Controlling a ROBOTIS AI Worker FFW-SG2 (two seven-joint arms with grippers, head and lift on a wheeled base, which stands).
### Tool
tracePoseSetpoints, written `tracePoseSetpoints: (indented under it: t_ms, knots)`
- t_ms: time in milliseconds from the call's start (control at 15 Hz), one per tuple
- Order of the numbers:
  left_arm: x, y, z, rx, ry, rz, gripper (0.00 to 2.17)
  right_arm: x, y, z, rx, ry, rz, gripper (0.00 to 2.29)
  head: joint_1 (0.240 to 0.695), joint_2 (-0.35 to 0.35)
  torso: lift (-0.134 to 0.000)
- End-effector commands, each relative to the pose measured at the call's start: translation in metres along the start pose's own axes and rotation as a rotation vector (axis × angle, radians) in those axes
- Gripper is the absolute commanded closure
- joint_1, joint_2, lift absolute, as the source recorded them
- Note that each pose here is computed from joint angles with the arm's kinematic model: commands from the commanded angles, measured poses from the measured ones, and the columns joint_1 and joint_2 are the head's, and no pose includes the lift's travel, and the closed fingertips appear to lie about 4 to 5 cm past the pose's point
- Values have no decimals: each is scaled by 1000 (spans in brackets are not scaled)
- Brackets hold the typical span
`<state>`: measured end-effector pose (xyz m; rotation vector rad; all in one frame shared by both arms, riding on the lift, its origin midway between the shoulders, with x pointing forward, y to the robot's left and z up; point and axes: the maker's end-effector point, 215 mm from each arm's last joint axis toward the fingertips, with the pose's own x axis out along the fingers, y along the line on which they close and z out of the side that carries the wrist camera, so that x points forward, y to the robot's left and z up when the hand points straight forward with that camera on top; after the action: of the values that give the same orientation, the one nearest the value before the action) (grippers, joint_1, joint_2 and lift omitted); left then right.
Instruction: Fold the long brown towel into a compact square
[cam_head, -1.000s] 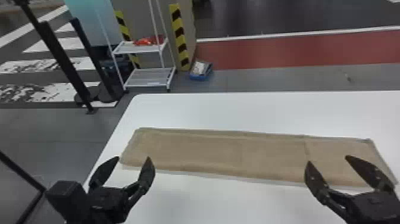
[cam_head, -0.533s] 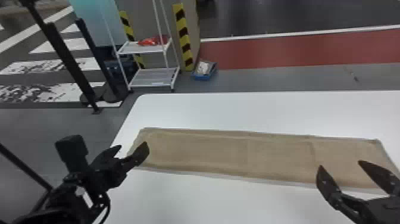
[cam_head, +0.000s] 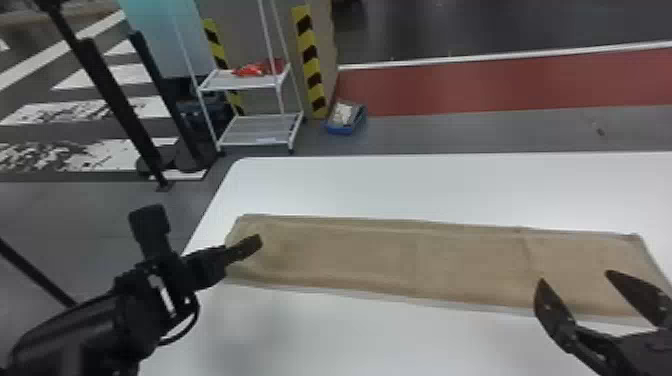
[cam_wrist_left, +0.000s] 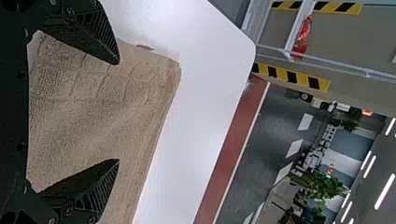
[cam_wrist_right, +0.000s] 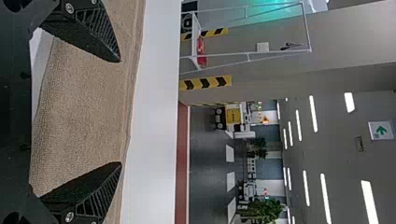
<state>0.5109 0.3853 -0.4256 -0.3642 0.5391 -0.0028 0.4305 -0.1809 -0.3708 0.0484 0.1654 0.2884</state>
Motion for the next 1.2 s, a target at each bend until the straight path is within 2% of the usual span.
tracePoseSetpoints:
  t_ms: [0, 267, 667, 1000, 1067, 1133]
  knots:
    - [8, 10, -8, -12, 28, 10, 147, -1, -1, -1, -2, 4, -2, 97, 695, 238, -123]
    - [8, 20, -10, -22, 30, 25, 147, -1, -1, -1, -5, 3, -2, 97, 695, 244, -123]
    - [1, 42, 5, -27, 4, 67, 147, -2, 1, 1, -10, 2, 0, 97, 695, 267, -123]
    - [6, 53, -12, -30, 45, 84, 161, -3, 3, 1, -9, 3, 3, 97, 695, 288, -123]
    - [7, 53, -13, -30, 51, 77, 232, -3, 4, 1, -9, 3, 4, 97, 695, 290, -123]
    - [7, 48, -15, -30, 55, 53, 407, -3, 4, 1, -9, 3, 4, 97, 695, 291, -123]
